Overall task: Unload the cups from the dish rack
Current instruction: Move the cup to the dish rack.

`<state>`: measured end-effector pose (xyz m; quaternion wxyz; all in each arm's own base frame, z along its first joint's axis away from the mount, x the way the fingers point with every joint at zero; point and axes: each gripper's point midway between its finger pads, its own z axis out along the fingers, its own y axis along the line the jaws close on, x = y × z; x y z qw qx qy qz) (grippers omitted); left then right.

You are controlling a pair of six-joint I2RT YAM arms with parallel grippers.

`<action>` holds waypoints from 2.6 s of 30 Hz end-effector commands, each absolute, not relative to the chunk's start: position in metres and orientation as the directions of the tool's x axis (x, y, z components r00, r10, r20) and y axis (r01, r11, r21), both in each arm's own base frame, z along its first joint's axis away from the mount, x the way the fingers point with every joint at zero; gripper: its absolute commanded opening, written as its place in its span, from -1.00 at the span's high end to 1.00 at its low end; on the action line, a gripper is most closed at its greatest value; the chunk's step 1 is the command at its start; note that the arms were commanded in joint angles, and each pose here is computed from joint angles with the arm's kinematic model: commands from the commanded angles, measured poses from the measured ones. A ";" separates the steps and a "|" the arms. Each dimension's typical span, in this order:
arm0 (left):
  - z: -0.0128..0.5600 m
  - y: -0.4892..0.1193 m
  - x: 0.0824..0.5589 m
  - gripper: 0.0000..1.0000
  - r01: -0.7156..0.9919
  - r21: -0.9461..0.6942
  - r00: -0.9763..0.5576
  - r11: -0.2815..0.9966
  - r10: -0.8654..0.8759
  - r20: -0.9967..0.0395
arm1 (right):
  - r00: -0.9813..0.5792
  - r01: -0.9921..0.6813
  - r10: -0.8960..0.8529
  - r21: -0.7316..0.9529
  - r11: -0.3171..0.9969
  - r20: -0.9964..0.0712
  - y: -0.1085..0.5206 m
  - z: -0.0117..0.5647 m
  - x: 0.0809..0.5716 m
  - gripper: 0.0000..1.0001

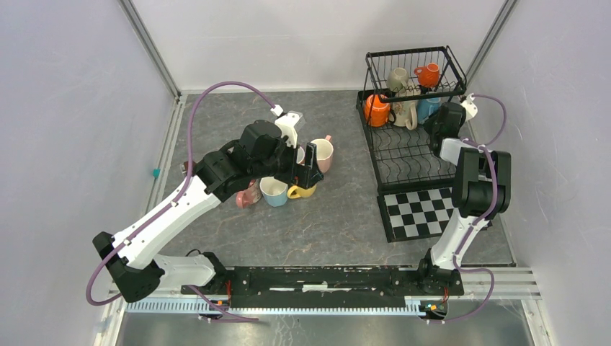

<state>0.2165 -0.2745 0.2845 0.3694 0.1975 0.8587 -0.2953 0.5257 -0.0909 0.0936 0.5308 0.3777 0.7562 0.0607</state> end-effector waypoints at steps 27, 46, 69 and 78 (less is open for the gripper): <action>0.290 -0.281 0.219 -1.00 0.593 -0.363 -0.620 0.718 0.120 -0.775 | -0.211 0.420 0.404 0.290 0.860 -0.890 -0.094 0.113 0.532 0.57; 0.289 -0.279 0.211 -1.00 0.585 -0.402 -0.638 0.705 0.093 -0.765 | -0.333 0.456 0.309 0.135 0.880 -0.891 -0.066 0.088 0.443 0.65; 0.285 -0.278 0.209 -1.00 0.578 -0.409 -0.644 0.706 0.087 -0.760 | -0.461 0.348 0.178 0.007 0.938 -0.869 -0.054 0.083 0.431 -0.21; 0.284 -0.278 0.210 -1.00 0.578 -0.401 -0.644 0.711 0.095 -0.759 | -0.498 0.328 0.141 -0.036 0.944 -0.856 -0.058 0.081 0.455 -0.08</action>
